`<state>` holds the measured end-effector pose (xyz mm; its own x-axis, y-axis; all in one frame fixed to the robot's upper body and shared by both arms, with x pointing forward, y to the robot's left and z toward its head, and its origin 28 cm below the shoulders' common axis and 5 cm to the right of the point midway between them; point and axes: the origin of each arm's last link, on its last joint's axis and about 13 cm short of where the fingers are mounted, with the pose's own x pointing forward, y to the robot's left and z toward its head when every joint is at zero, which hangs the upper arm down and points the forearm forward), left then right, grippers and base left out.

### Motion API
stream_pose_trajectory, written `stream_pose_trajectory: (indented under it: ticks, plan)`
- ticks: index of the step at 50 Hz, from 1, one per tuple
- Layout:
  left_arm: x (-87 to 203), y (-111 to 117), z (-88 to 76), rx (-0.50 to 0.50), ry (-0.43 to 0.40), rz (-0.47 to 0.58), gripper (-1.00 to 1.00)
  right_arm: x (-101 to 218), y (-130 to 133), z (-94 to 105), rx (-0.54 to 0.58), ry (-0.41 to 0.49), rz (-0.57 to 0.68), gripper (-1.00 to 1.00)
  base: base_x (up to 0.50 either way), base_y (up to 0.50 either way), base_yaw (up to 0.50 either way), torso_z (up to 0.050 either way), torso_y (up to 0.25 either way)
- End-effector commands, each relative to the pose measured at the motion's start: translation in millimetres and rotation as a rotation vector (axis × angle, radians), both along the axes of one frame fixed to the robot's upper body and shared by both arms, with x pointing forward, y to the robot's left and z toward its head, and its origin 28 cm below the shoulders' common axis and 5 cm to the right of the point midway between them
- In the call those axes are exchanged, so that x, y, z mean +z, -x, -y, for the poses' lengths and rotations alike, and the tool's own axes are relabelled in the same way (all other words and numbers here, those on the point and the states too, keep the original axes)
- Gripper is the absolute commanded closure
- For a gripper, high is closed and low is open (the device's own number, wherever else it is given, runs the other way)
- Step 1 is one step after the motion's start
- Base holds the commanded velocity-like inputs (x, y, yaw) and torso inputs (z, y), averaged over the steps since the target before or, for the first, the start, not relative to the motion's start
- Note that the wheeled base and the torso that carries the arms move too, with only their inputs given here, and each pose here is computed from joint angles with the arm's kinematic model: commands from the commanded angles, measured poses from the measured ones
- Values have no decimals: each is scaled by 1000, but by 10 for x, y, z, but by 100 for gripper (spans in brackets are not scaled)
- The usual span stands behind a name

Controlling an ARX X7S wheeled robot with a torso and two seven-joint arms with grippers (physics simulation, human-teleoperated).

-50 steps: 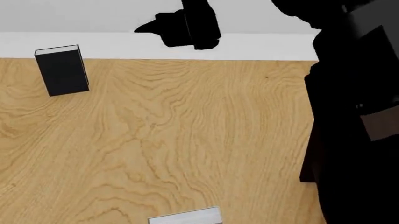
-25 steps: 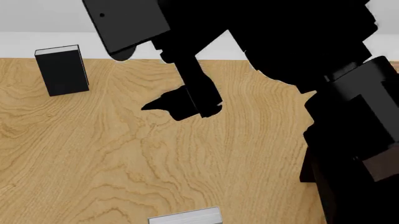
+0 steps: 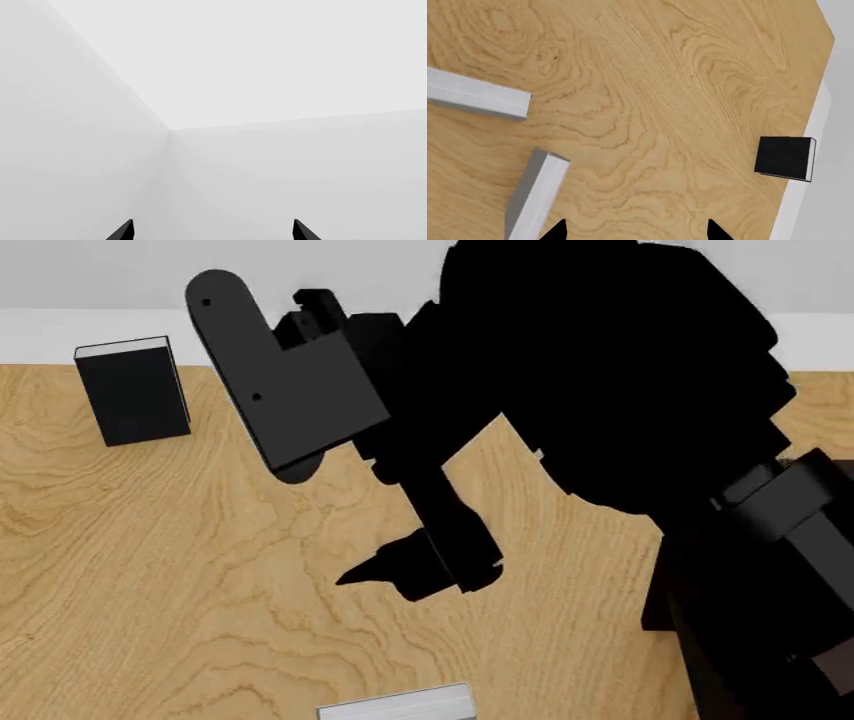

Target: Pick up the book on the right and place it on the cabinet shelf.

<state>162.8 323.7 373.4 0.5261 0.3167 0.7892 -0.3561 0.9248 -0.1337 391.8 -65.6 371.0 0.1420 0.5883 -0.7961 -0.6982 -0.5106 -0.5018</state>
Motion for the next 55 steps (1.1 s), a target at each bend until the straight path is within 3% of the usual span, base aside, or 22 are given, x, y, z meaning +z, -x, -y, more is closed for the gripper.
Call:
stream_pose_trajectory:
  ticks: [1, 22, 42, 55]
  plan:
    - [5, -7, 10, -3, -1, -1, -100, -201, 37, 3, -2, 12, -64, -100, 0, 0, 0, 0, 0]
    - [-30, -4, 9, -10, 5, -8, -100, -544, 80, -38, -20, -5, -147, -100, 0, 0, 0, 0, 0]
    - [-19, 12, 12, -16, 3, -6, -100, -894, 143, -26, -99, -60, -227, -100, 0, 0, 0, 0, 0]
    - [-47, -11, 15, -19, 8, -12, -100, -1097, 155, 4, -156, -48, -270, -100, 0, 0, 0, 0, 0]
